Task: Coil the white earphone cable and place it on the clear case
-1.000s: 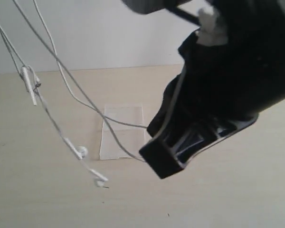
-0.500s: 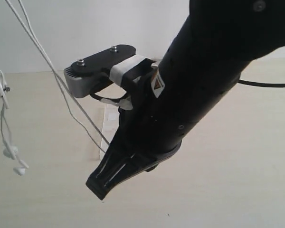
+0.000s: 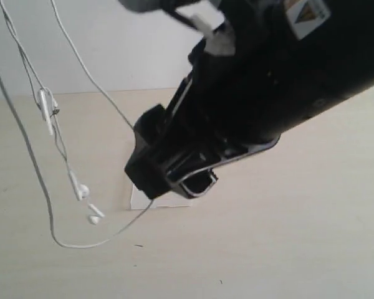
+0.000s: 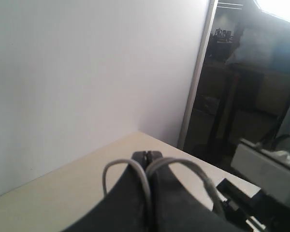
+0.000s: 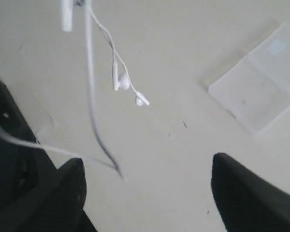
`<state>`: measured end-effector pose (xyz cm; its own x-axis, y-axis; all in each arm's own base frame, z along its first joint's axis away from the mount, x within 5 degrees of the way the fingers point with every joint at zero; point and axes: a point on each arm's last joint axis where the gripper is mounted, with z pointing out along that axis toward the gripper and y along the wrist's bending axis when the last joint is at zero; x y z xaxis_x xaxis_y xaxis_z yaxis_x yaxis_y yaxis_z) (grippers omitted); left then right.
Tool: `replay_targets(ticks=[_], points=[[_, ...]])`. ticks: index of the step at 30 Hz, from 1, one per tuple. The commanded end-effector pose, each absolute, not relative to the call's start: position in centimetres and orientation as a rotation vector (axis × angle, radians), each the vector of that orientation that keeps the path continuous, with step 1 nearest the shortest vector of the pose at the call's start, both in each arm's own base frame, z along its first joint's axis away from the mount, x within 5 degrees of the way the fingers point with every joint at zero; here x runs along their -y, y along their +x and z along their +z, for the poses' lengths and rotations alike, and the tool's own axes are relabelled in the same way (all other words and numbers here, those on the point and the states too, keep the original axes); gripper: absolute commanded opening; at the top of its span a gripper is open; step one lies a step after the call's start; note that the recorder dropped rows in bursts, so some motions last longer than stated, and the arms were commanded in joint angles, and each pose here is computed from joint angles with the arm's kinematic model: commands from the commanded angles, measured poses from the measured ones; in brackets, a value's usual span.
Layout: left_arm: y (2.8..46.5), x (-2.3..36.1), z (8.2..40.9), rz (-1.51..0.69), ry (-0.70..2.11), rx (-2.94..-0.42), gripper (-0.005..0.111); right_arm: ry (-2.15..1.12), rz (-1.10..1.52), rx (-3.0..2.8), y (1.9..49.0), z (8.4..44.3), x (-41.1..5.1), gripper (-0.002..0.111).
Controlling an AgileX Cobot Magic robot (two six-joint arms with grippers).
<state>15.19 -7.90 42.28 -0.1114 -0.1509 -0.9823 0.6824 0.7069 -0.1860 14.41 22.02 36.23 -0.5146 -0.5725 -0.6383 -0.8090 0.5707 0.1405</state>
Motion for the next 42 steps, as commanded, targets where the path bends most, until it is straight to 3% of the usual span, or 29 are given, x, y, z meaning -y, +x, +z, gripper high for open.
replay_targets(ticks=[1, 8, 16, 23, 42], points=[[15.5, 7.9, 42.2, -0.753, 0.433, -1.536, 0.000, -1.053, 0.628, -2.183, 13.4, 38.3, -20.6, 0.070], [15.7, 7.7, 42.2, -0.737, 0.413, -1.534, 0.000, -1.023, 0.811, -2.104, 11.2, 40.7, -19.0, 0.070], [16.2, 7.1, 42.4, -0.668, 0.342, -1.521, 0.000, -1.281, 0.961, -1.741, 10.2, 41.9, -20.7, 0.070], [16.2, 7.0, 42.4, -0.624, 0.367, -1.508, 0.000, -1.192, 0.838, -1.675, 14.6, 39.4, -25.1, 0.085], [16.3, 7.0, 42.4, -0.619, 0.368, -1.506, 0.000, -1.057, 0.749, -1.692, 18.6, 35.6, -28.8, 0.086]])
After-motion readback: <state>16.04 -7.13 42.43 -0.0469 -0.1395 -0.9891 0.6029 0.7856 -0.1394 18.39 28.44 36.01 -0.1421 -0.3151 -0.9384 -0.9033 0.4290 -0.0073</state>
